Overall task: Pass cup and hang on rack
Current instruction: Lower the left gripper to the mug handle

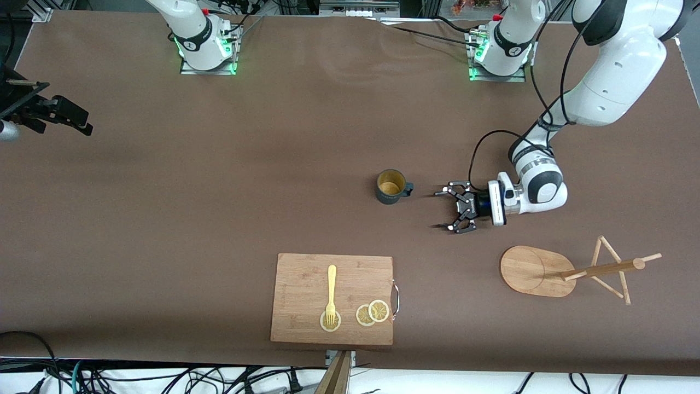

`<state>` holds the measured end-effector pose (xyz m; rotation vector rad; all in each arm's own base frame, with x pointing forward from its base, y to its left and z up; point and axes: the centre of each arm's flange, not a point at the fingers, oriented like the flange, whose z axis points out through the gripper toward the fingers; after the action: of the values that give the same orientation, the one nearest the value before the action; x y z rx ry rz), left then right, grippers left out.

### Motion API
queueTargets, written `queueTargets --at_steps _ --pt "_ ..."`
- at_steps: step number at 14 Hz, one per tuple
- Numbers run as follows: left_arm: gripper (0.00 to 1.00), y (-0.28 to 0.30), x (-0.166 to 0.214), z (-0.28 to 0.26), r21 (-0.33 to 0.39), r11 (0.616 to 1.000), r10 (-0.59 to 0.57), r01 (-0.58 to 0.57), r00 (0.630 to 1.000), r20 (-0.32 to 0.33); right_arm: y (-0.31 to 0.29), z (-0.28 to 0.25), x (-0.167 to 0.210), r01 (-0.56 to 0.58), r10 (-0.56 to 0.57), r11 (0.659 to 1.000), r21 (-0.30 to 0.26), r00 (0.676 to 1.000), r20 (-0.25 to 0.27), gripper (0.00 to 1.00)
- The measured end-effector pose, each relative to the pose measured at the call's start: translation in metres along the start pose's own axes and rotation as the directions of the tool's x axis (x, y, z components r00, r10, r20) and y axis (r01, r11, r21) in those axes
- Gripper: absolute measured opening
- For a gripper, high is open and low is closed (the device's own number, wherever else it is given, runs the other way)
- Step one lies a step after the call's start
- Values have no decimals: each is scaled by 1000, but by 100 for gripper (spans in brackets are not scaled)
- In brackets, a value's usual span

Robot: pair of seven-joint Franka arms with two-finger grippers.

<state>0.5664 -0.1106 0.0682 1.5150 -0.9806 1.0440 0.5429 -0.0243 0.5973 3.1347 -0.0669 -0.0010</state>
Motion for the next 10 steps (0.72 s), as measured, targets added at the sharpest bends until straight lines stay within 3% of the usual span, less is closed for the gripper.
queueTargets --at_steps 10 --pt "100 19 -14 27 -46 992 113 -114 993 -24 3 3 6 -7 7 1000 0 1000 2 100"
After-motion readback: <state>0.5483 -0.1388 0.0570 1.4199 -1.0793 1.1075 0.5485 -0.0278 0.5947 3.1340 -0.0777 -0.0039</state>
